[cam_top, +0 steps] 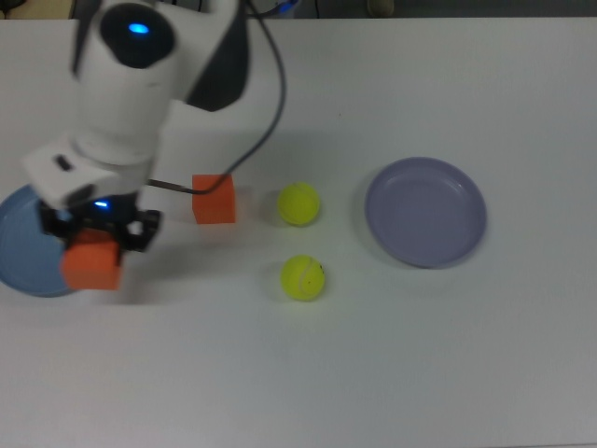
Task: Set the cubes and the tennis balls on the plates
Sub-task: 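Carry the orange cube onto the blue plate and release it, then move the gripper to the second orange cube and grasp it, then place the second orange cube beside the first on the blue plate, then move the gripper down to a tennis ball and grasp it, then carry the tennis ball onto the lavender plate and release it, then grasp the second tennis ball with the gripper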
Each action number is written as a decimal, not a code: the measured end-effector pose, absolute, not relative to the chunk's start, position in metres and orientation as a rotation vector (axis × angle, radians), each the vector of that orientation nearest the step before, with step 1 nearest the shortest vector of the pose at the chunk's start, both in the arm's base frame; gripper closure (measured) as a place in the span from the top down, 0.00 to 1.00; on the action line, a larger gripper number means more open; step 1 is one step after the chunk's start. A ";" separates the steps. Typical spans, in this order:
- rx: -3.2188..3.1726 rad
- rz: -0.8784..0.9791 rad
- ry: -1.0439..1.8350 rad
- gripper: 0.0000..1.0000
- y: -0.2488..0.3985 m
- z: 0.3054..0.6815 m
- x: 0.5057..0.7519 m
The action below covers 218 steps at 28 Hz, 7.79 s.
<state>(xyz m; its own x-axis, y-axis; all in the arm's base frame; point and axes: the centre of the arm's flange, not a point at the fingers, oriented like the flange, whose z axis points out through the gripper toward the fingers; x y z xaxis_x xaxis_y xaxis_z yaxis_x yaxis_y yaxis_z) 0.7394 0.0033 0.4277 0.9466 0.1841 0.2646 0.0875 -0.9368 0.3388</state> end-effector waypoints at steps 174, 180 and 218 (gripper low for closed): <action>2.846 0.184 0.763 0.66 0.352 0.390 0.628; 2.823 0.071 0.739 0.70 0.400 0.379 0.584; 2.695 -0.175 0.563 1.00 0.275 0.337 0.619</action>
<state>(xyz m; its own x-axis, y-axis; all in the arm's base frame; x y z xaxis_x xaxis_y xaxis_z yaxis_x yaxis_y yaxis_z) 0.6188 0.2754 0.3367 0.9119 0.3606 -0.1959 0.4081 -0.8472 0.3402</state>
